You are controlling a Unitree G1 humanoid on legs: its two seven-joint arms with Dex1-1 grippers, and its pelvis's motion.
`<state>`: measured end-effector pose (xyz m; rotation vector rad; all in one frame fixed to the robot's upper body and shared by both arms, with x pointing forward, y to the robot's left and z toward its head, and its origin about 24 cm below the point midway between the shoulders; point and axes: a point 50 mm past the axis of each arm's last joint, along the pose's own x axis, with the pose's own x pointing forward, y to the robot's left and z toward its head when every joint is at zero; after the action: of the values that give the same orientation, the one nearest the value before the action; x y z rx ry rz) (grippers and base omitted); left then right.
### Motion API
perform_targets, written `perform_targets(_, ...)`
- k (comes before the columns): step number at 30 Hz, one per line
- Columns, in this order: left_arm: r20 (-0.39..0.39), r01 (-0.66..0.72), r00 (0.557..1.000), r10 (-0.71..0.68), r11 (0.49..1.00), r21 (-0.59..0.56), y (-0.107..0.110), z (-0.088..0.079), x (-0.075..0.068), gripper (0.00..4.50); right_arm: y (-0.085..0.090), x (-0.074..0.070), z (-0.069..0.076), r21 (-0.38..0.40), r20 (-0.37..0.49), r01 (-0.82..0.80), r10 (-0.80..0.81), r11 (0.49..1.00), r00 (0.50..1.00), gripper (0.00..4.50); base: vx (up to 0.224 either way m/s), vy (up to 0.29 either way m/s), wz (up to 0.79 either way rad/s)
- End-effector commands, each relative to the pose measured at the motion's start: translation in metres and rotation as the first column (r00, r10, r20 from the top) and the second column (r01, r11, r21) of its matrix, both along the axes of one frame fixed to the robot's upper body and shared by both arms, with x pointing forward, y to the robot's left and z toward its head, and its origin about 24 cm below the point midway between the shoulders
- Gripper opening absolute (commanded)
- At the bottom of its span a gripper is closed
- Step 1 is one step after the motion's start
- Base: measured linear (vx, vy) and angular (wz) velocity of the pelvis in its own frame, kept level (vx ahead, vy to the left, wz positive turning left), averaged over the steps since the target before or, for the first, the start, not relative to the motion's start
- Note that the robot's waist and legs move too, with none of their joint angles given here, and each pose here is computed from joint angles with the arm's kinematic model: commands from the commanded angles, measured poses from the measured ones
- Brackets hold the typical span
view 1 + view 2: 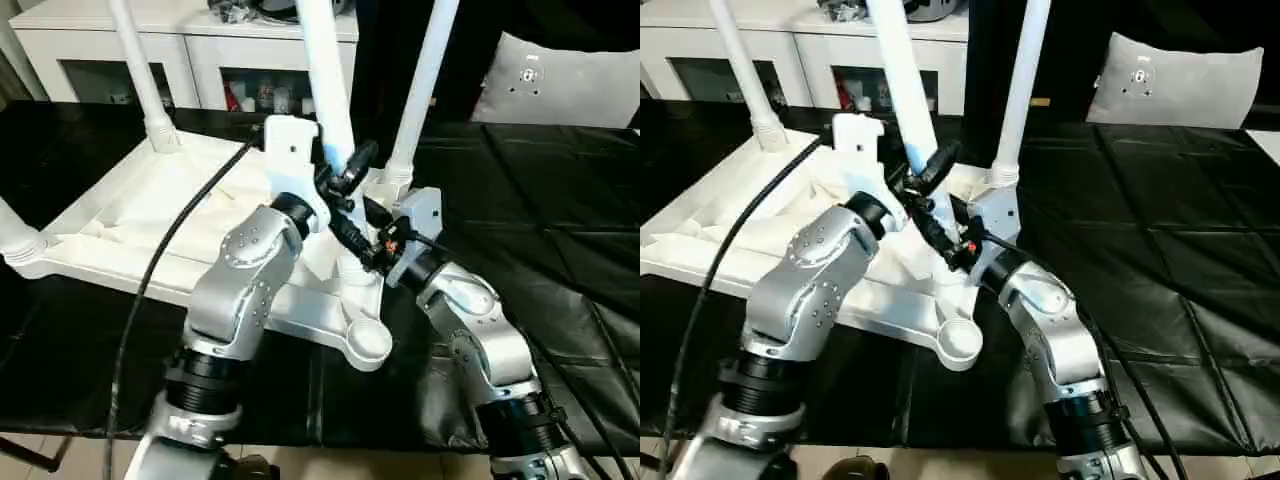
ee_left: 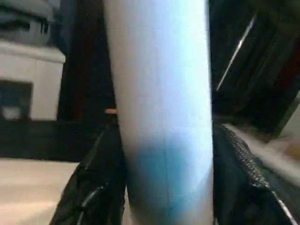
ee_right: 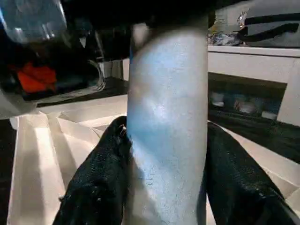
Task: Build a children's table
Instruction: Pick table leg
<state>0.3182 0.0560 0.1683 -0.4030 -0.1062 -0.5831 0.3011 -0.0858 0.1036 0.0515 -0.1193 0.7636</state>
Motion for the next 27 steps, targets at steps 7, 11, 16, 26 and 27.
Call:
perform_targets(7,-0.05,-0.02,0.999,0.019,0.999,-0.03,0.014,0.003,0.008,1.83,-0.005,0.003,0.017,0.179,-0.055,-0.053,0.064,0.982,0.996,3.02,0.0,0.0,0.0)
perform_targets(11,-0.091,0.011,0.996,-0.014,0.999,-0.035,0.027,0.006,0.014,1.82,-0.026,0.003,0.032,0.333,-0.05,-0.07,0.092,0.94,0.995,3.33,0.0,0.0,0.0)
perform_targets(16,-0.099,0.084,0.991,-0.087,0.996,-0.043,0.035,0.007,0.015,1.82,-0.05,0.006,0.039,0.383,-0.11,-0.056,0.106,0.922,0.988,3.82,0.0,0.0,0.0)
perform_targets(26,-0.068,0.31,0.948,-0.311,0.951,-0.018,0.04,0.017,0.006,1.82,-0.071,-0.007,0.031,0.227,-0.24,-0.236,0.29,0.945,0.927,4.31,0.0,0.0,0.0)
perform_targets(27,-0.046,0.351,0.935,-0.35,0.937,-0.007,0.038,0.02,0.003,1.82,-0.068,-0.011,0.029,0.193,-0.256,-0.292,0.335,0.937,0.907,4.31,0.0,0.0,0.0)
